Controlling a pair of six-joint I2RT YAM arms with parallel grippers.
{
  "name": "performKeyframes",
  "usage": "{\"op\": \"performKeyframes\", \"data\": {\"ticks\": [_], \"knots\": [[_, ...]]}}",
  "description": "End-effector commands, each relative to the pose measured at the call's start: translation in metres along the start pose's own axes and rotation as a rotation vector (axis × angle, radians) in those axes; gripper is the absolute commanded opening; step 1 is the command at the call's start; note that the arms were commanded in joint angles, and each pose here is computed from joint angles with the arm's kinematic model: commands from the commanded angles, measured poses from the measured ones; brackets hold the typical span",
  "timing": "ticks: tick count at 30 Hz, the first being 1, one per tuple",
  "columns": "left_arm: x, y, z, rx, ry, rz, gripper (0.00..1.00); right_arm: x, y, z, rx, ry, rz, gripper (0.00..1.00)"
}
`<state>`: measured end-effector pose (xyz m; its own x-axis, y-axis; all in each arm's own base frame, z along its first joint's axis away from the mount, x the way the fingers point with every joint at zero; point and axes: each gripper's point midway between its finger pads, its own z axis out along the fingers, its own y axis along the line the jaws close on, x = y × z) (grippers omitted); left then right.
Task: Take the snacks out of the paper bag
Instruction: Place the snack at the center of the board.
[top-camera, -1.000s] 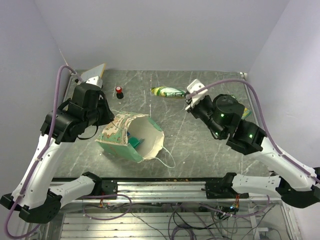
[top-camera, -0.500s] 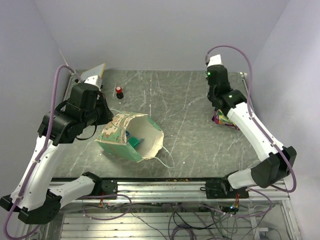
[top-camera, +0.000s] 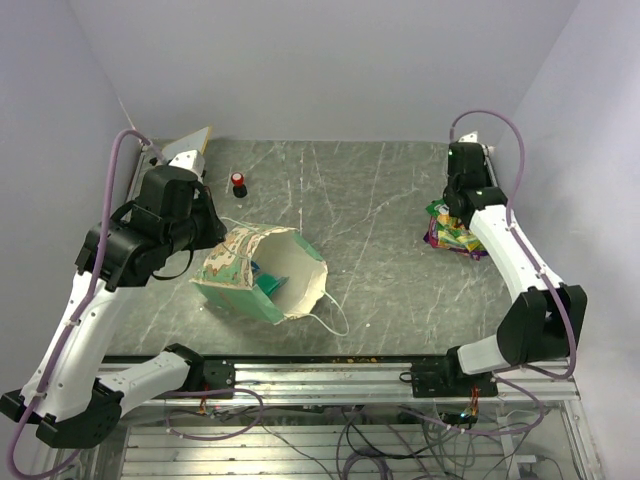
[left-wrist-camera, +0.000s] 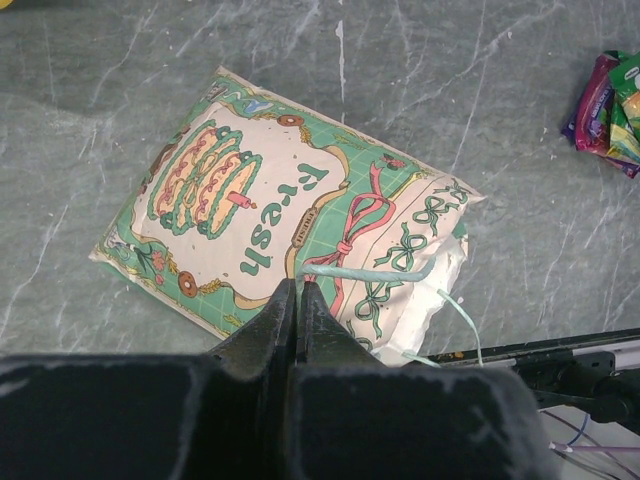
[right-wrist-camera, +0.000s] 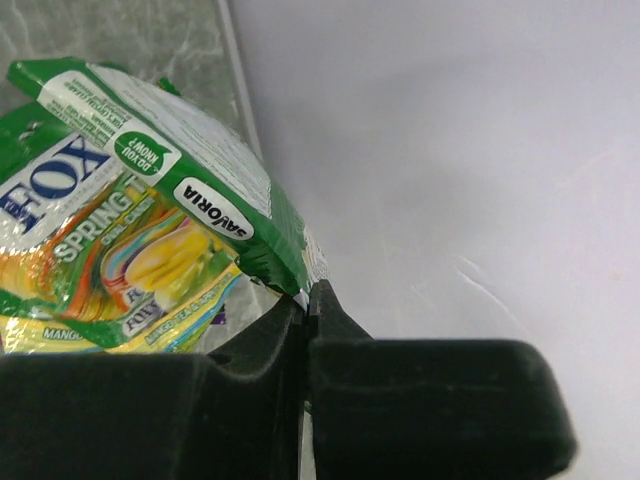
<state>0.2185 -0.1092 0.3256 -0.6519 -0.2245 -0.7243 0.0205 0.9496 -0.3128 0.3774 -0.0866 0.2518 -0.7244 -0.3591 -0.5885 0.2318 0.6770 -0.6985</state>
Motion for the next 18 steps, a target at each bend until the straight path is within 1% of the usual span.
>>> {"op": "performKeyframes", "data": {"ticks": [1,9,11,18], "knots": [[-0.011,-0.001,-0.002,0.002,-0.038,0.022,0.07,0.004,0.017,0.012,-0.010,-0.014,-0.009,0.00],[-0.012,0.001,-0.005,-0.005,-0.046,0.016,0.07,0.031,0.067,0.025,-0.134,0.026,-0.031,0.00],[-0.012,0.001,-0.006,-0.005,-0.050,0.011,0.07,0.035,0.085,0.023,-0.191,0.023,-0.039,0.00],[-0.013,0.002,-0.008,-0.008,-0.053,0.002,0.07,0.047,0.126,0.018,-0.290,0.042,-0.036,0.00]]}}
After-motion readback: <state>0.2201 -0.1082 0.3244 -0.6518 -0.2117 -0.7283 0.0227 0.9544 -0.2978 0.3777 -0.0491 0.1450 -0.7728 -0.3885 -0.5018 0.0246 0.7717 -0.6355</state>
